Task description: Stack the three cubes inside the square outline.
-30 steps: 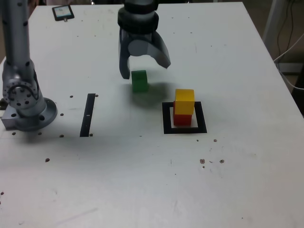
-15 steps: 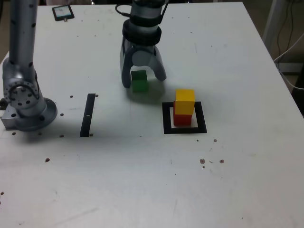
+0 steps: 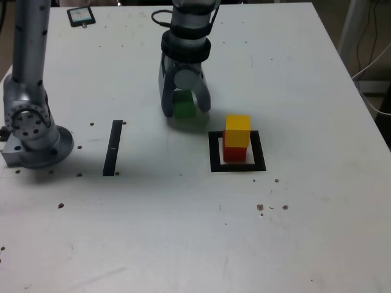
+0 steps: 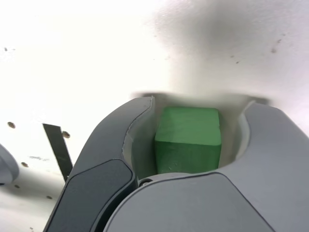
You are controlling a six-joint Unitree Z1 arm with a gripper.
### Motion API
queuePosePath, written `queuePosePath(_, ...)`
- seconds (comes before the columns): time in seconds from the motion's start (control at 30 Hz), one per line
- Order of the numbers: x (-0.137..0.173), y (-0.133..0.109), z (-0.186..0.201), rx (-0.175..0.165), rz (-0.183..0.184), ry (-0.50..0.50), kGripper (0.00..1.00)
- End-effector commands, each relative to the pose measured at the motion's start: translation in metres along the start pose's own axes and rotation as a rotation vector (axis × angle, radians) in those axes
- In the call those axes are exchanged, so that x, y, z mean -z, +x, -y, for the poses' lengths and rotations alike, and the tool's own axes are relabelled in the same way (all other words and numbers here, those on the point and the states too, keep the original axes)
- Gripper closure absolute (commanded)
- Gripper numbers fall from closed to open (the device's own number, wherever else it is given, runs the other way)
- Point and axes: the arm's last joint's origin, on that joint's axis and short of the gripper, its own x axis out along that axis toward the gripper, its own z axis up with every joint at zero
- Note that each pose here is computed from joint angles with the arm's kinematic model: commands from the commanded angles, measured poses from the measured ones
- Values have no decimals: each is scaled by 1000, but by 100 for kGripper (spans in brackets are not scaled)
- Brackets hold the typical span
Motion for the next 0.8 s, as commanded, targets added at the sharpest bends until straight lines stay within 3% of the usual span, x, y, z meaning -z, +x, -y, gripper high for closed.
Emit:
queuePosePath(0.0,4,-3,0,-1,10,-8,86)
queuePosePath(0.27,9,-24,9,-6,33,7,97)
queuePosePath(0.43,21,-66,36,-12,98,69,97)
queuePosePath(0.77,28,-131,89,-46,175,158,97)
